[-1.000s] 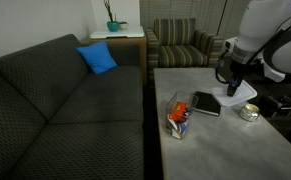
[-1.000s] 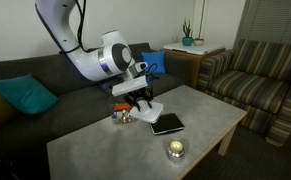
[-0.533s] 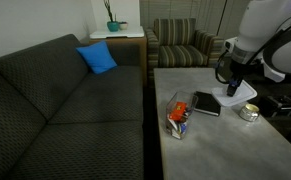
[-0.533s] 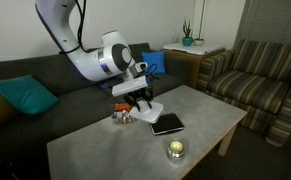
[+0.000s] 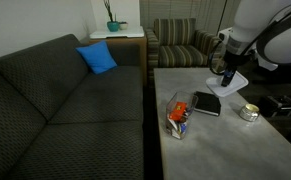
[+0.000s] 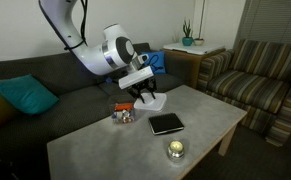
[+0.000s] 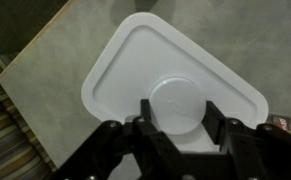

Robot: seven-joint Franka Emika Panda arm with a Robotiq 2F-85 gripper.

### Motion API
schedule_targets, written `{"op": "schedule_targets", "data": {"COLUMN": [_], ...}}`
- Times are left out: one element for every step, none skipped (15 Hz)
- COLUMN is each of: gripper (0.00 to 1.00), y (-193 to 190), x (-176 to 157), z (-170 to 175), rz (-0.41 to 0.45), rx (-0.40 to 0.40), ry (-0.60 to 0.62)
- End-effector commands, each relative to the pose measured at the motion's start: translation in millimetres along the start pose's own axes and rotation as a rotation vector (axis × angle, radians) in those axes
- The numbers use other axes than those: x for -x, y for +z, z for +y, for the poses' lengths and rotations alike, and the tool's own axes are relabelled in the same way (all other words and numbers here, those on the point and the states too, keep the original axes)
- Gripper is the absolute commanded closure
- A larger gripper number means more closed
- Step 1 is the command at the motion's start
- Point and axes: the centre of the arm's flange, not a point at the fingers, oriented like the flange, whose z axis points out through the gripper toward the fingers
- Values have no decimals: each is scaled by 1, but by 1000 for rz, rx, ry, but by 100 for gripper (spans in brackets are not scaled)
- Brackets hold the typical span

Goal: Put the white lid on the storage bowl then push the button on the lid

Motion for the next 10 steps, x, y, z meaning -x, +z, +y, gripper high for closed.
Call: {"op": "schedule_targets", "data": {"gripper": [71, 71, 71, 71, 71, 71, 71, 71, 71, 71], "y": [-17, -22, -27, -32, -36, -41, -45, -49, -51, -54], "x": [-22, -31, -41, -52, -63, -77, -89, -99, -110, -118], "z": [23, 27, 30, 32, 33, 32, 32, 30, 28, 25], "rz": [93, 138, 181, 224, 262, 300, 339, 378, 414, 453], "rx": [52, 63, 71, 76, 79, 78, 72, 62, 45, 26], "ry": [-136, -172, -200, -229, -261, -294, -324, -352, -380, -402]}}
